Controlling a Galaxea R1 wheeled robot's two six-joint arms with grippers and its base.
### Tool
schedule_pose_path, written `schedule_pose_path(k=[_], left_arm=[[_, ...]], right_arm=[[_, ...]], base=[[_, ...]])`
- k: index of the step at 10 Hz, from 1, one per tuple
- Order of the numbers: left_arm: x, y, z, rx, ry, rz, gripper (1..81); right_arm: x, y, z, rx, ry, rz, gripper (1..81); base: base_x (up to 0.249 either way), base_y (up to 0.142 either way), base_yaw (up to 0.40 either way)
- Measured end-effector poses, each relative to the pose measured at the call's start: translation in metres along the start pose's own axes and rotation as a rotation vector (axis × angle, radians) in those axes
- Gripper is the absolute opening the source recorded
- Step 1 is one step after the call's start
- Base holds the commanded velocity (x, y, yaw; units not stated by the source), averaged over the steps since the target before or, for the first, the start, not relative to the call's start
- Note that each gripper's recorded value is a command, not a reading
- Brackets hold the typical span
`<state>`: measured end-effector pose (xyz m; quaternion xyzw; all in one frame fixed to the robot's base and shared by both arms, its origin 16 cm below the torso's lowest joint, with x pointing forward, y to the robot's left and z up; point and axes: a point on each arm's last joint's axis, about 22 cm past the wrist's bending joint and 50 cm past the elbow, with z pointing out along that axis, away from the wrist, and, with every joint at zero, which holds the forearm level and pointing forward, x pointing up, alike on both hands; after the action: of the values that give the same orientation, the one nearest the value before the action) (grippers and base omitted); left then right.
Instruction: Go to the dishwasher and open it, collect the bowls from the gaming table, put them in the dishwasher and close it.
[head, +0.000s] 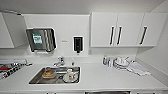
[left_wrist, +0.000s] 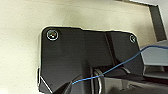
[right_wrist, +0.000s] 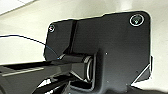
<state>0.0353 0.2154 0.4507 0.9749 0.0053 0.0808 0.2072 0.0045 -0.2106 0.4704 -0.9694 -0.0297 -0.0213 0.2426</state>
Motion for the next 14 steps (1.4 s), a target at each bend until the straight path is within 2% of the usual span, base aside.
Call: schedule_pose_path(k=[2, 3, 5, 6, 8, 9, 11, 12, 13, 14], left_arm=[[0.007, -0.005, -0.013, -0.023, 0.009, 0.001, 81.1], [0.009, -0.01, -0.024, -0.036, 0.011, 0.0, 81.1], [0.022, -0.036, -0.056, -0.038, 0.043, 0.003, 81.1], [0.03, -0.044, -0.071, -0.044, 0.062, 0.004, 81.1], [0.052, -0.042, -0.097, -0.084, 0.111, 0.002, 81.1], [0.058, -0.047, -0.114, -0.095, 0.12, -0.005, 81.1], [0.07, -0.066, -0.151, -0.091, 0.119, -0.021, 81.1], [0.085, -0.066, -0.168, -0.103, 0.127, -0.029, 81.1], [0.103, -0.066, -0.186, -0.115, 0.144, -0.027, 81.1], [0.124, -0.068, -0.206, -0.12, 0.173, -0.018, 81.1]], right_arm=[[0.003, -0.008, -0.01, 0.034, 0.007, 0.0, 81.1], [0.002, -0.016, -0.017, 0.064, 0.005, 0.002, 81.1], [0.006, -0.03, -0.041, 0.122, 0.01, 0.01, 81.1], [0.014, -0.033, -0.058, 0.148, 0.02, 0.005, 81.1], [0.04, -0.038, -0.099, 0.194, 0.05, -0.007, 81.1], [0.051, -0.043, -0.123, 0.22, 0.053, -0.007, 81.1], [0.07, -0.041, -0.165, 0.24, 0.046, 0.001, 81.1], [0.088, -0.041, -0.189, 0.249, 0.055, -0.003, 81.1], [0.106, -0.045, -0.207, 0.26, 0.065, -0.014, 81.1], [0.134, -0.047, -0.221, 0.264, 0.103, -0.031, 81.1]], base=[[0.0, 0.0, 0.0], [0.0, 0.0, 0.0], [0.0, 0.0, 0.0], [0.0, 0.0, 0.0], [0.0, 0.0, 0.0], [0.0, 0.0, 0.0], [0.0, 0.0, 0.0], [0.0, 0.0, 0.0], [0.0, 0.0, 0.0], [0.0, 0.0, 0.0]])
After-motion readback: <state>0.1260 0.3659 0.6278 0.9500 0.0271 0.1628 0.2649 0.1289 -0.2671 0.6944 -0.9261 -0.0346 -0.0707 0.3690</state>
